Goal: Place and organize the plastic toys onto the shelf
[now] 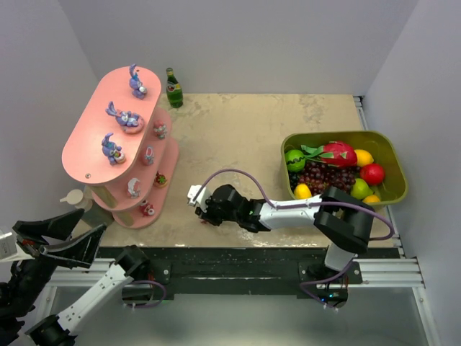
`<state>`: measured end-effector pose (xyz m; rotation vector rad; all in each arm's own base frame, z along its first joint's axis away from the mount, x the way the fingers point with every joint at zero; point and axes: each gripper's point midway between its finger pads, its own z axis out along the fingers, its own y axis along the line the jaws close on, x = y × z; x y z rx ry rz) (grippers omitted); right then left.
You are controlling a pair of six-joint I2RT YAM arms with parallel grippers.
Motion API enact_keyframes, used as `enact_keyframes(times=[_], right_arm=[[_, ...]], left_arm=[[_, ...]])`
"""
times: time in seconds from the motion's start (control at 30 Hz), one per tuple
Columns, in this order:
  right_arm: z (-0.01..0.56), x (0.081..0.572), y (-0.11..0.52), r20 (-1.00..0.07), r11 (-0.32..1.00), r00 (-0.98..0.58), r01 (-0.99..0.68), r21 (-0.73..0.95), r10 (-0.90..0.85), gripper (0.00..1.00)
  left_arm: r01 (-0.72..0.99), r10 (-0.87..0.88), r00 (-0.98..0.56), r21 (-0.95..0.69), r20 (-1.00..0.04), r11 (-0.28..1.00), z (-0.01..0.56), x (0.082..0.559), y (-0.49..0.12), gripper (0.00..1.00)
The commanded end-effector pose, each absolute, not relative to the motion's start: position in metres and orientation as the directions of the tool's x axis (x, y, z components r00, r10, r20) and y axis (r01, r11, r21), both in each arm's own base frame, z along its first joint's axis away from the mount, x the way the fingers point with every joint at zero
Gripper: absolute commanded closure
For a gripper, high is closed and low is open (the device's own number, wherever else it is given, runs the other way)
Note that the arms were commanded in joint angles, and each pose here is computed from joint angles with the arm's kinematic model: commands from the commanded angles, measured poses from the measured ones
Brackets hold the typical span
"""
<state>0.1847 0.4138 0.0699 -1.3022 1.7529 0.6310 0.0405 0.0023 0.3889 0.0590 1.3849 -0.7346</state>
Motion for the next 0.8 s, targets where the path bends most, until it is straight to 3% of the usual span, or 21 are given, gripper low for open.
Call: enact_keyframes(times=[0.0,0.07,0.2,0.4,0.53,0.63,0.77], right_arm=[[0.085,0.199,0.429,-0.859,0.269,-0.022,-0.954,-0.136,-0.512,0.69],[0.085,0.203,0.428,-0.858,0.287,-0.032,-0.948,-0.137,-0.513,0.51],[0.095,0.212,0.427,-0.867,0.349,-0.051,-0.926,-0.145,-0.496,0.37],[0.121,0.222,0.416,-0.902,0.567,-0.203,-0.822,-0.055,-0.381,0.3],[0.134,0.225,0.398,-0.911,0.836,-0.368,-0.546,0.051,-0.185,0.29],[0.123,0.211,0.397,-0.879,0.896,-0.473,-0.416,0.156,-0.067,0.28],[0.101,0.205,0.387,-0.869,0.953,-0.493,-0.248,0.175,0.032,0.28]], left_arm=[[0.496,-0.433,0.005,-0.373,-0.902,0.784,0.392,0.043,0.0,0.01],[0.495,-0.434,0.006,-0.374,-0.901,0.784,0.392,0.044,0.0,0.0],[0.496,-0.432,0.004,-0.373,-0.902,0.784,0.391,0.045,-0.001,0.01],[0.499,-0.44,0.004,-0.379,-0.898,0.779,0.392,0.042,0.001,0.0],[0.5,-0.447,0.009,-0.383,-0.894,0.777,0.392,0.041,0.002,0.01],[0.501,-0.447,0.008,-0.383,-0.894,0.776,0.392,0.042,0.001,0.0],[0.502,-0.446,0.012,-0.381,-0.895,0.777,0.393,0.041,0.002,0.01]])
